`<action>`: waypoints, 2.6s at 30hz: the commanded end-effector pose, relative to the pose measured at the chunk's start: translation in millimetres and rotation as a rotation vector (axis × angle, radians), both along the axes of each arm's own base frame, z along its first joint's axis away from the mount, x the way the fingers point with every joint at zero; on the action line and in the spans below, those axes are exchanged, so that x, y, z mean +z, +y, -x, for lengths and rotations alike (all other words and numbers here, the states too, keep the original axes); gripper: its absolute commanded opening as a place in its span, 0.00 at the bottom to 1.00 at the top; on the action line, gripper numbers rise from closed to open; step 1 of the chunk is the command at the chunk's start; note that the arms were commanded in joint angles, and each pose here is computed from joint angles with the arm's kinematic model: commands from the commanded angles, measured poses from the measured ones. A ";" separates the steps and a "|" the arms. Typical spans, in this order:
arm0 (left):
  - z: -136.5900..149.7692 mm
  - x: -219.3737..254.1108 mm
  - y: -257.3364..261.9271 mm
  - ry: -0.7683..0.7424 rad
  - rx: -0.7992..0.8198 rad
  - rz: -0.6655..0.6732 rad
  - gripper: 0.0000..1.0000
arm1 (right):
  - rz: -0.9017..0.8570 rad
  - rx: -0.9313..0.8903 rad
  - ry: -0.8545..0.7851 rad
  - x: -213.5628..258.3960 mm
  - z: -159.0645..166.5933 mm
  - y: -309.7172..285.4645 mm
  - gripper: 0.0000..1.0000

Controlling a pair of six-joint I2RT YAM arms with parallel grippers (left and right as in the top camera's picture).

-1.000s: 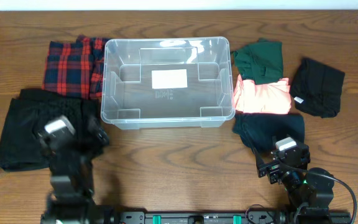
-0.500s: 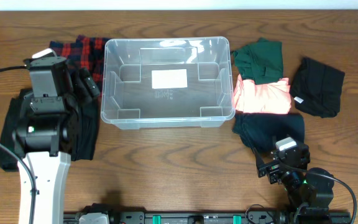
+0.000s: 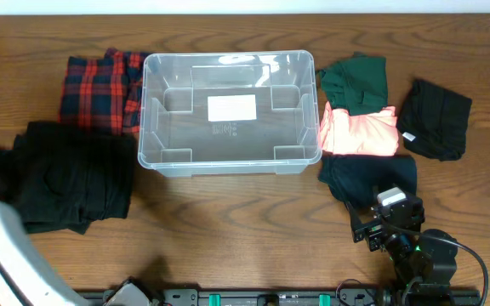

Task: Pack container
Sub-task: 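Move the left gripper down and grasp the folded black trousers, then lift the black trousers with the left gripper and carry them over the bin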

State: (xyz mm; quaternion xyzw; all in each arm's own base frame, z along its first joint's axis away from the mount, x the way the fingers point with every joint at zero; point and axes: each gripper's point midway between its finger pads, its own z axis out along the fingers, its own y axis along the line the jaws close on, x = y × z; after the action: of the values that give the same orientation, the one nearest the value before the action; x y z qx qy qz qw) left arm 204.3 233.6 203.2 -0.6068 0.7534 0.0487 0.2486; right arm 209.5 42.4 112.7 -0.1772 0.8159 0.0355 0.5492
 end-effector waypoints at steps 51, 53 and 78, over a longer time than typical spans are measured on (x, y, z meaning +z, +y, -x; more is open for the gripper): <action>15.7 -189.3 106.5 -0.282 -0.323 0.331 0.96 | -0.008 -0.021 0.000 -0.1 -0.6 -3.4 0.99; 10.0 -186.9 108.2 -0.303 -0.337 0.316 0.96 | -0.008 -0.021 0.000 -0.1 -0.6 -3.4 0.99; -29.7 -179.9 59.8 -0.308 -0.369 0.468 0.06 | -0.008 -0.021 0.000 -0.1 -0.6 -3.4 0.99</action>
State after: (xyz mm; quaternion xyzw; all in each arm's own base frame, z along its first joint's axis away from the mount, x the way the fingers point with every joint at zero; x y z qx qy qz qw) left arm 227.8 306.3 19.2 -0.4834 0.8139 -0.2289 0.2268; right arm 209.5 42.4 112.7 -0.1772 0.8159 0.0355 0.5492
